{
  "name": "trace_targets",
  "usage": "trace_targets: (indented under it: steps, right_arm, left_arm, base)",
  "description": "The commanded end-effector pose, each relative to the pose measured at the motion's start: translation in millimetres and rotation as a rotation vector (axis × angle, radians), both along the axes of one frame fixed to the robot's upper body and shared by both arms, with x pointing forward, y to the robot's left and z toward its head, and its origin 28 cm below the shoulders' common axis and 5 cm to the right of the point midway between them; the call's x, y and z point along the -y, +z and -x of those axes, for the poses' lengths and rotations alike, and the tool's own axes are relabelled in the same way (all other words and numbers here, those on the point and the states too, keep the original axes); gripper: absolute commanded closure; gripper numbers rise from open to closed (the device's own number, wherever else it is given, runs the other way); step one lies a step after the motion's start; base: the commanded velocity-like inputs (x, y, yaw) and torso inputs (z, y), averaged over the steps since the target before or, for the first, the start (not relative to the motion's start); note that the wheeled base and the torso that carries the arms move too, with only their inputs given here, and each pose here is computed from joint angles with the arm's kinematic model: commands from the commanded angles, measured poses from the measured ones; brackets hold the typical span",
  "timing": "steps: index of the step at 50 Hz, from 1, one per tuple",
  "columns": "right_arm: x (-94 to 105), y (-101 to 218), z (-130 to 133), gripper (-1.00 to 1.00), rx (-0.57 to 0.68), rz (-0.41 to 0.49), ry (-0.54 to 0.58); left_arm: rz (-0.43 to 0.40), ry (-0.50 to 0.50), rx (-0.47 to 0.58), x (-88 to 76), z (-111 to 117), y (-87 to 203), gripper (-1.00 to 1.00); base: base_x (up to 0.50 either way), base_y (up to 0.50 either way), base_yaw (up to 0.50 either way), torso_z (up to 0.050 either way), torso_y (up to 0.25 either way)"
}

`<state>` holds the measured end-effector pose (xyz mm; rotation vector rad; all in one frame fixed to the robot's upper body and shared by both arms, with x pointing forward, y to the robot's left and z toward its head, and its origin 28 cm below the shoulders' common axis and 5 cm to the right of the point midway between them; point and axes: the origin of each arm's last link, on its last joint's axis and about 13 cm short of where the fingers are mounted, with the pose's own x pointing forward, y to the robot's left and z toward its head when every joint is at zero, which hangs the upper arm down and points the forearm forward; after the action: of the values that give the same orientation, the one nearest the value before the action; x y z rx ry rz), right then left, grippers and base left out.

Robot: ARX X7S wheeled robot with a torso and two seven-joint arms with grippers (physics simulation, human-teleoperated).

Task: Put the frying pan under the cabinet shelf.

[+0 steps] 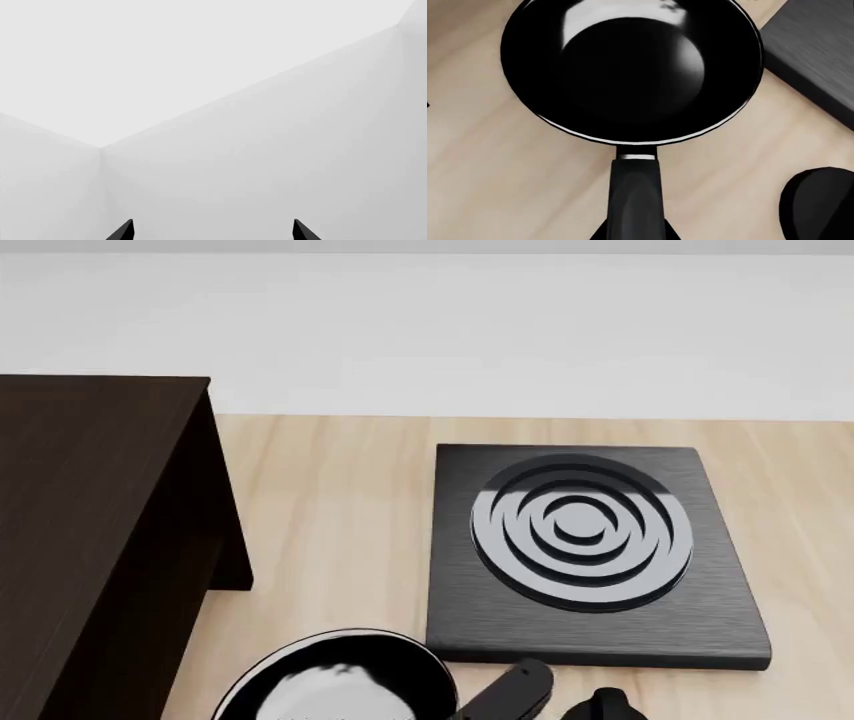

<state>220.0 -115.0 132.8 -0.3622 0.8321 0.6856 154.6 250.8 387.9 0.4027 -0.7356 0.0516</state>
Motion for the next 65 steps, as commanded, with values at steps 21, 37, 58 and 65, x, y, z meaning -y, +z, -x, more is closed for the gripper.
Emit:
trace_targets:
  steps: [21, 37, 58, 65]
  right_arm:
    - [-29.5, -43, -56, 1.00, -0.014, -0.124, 0.044]
    - [-54.4, -60, -80, 1.00, -0.079, -0.196, 0.084]
    - [-95.0, -78, -66, 1.00, -0.288, -0.334, 0.184]
    - [-104.8, -69, -61, 1.00, -0.317, -0.379, 0.228]
  left_arm:
    - [-0.011, 0.008, 0.009, -0.1, 11, -3, -1.00]
    - [-0.024, 0.021, 0.016, 0.1, 13, -4, -1.00]
    - [-0.030, 0.056, 0.037, -1.7, 13, -5, -1.00]
    - [-0.037, 0.076, 0.048, -2.1, 13, -5, -1.00]
  base:
    - [0.00, 0.00, 0.00, 0.000, 0.001]
    - [0.00, 0.00, 0.00, 0.000, 0.000]
    - [0.00, 0.00, 0.00, 0.000, 0.000]
    - [0.00, 0.00, 0.00, 0.000, 0.000]
